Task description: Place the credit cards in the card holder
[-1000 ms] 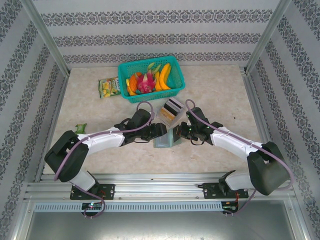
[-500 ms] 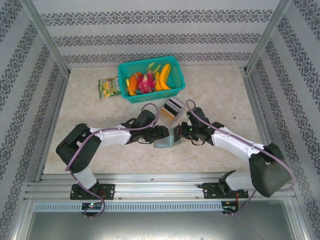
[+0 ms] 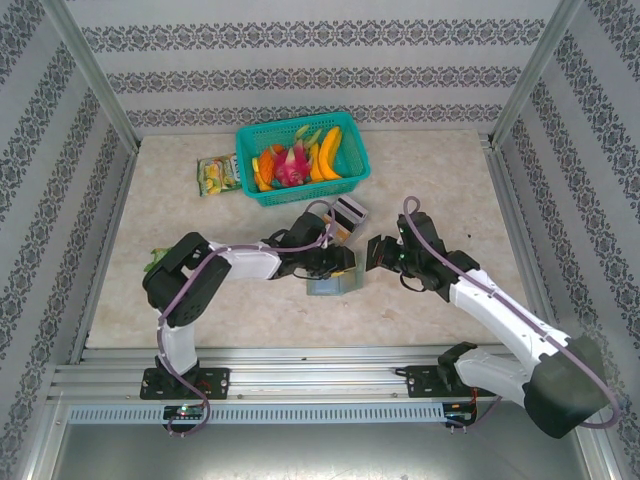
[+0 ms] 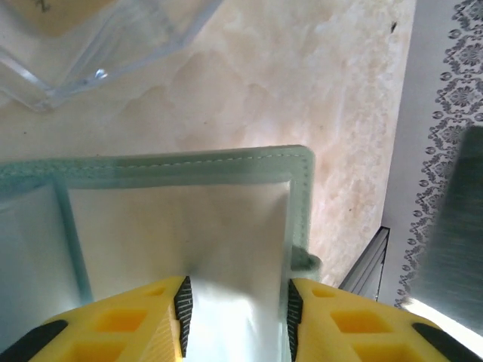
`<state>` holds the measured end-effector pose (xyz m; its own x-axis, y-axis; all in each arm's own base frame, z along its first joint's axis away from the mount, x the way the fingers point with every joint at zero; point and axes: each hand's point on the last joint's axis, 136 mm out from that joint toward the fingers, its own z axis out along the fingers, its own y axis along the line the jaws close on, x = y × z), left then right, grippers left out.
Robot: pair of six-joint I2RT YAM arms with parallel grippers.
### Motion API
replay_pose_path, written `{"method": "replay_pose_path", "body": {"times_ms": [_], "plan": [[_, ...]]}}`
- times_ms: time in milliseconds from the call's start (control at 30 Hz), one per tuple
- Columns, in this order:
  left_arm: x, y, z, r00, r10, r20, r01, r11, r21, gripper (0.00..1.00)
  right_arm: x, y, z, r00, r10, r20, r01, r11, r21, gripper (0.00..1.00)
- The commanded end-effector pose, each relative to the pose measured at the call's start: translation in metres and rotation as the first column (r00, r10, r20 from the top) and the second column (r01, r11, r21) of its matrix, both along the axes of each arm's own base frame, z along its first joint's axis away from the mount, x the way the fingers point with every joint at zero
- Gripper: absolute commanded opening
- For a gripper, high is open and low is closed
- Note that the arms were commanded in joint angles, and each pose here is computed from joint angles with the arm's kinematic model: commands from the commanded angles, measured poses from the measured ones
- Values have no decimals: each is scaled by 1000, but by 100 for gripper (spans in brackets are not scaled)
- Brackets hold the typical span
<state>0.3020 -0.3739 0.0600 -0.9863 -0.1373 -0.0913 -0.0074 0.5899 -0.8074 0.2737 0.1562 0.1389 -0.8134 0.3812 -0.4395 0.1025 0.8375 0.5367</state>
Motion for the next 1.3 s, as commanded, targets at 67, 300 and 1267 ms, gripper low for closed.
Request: {"method": "replay_pose_path", "body": {"times_ms": [67,300,1267], "plan": [[-2,-11,-3,1000,3,-24,-4,999,-32,35,-2,5,4,1000,5,-5,-5,999,43,0],[-3,0,-6,999,37,-9,-37,999,4,31,-1,18,-13,998,29,-54,-25,998,63,0],[13,1,21,988,149,41,-133,957,-259,48,-1,43,-43,991,60,-120,-29,968,248,0]]}}
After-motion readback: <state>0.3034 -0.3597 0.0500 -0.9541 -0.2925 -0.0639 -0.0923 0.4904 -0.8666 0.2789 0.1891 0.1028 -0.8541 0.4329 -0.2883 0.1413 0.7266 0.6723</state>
